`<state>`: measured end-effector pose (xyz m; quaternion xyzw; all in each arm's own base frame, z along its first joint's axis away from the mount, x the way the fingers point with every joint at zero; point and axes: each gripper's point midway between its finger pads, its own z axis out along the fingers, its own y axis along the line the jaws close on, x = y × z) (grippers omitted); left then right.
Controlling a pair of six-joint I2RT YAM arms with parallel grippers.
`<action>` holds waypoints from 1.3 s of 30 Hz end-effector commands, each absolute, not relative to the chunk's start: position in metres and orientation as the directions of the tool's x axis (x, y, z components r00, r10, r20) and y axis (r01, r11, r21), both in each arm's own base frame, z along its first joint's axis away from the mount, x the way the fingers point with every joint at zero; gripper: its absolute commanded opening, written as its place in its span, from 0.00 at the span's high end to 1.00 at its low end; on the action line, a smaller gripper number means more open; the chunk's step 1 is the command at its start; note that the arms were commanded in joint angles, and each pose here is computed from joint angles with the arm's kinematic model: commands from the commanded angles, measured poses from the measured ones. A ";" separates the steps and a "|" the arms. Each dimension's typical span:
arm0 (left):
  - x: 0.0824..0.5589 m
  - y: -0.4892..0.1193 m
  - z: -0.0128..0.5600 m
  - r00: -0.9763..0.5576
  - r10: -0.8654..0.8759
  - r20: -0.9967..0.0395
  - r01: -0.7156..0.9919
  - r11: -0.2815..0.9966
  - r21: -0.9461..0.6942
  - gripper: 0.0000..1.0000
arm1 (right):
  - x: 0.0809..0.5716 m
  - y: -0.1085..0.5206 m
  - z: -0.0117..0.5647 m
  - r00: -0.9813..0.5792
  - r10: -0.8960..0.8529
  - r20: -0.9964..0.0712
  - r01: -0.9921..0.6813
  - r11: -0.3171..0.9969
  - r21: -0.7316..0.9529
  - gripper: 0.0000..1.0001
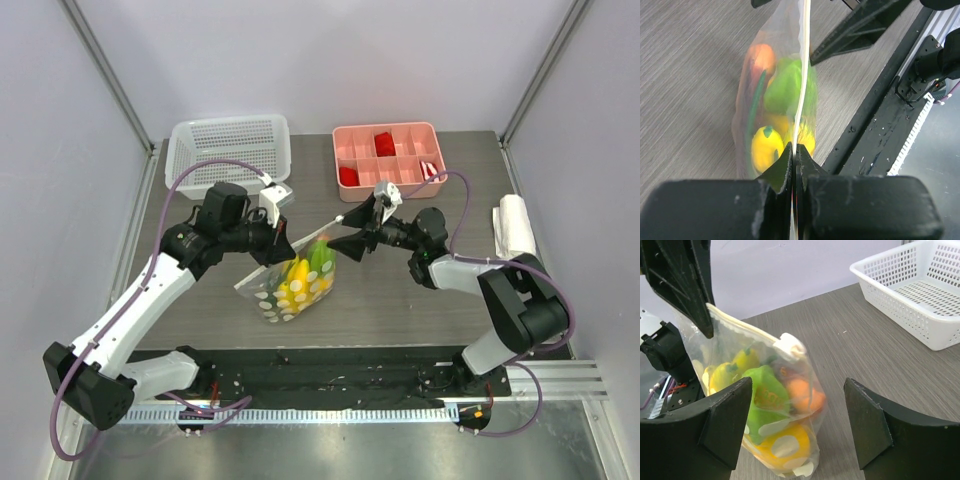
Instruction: Open the zip-top bag and remove the fake food
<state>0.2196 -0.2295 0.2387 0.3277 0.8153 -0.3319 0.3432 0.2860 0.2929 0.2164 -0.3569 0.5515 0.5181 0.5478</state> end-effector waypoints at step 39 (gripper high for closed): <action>0.302 -0.327 0.298 -0.394 0.225 -0.891 0.801 0.560 -0.212 0.54 | 0.277 0.300 0.280 -0.265 0.269 -0.926 -0.958 0.039 0.285 0.99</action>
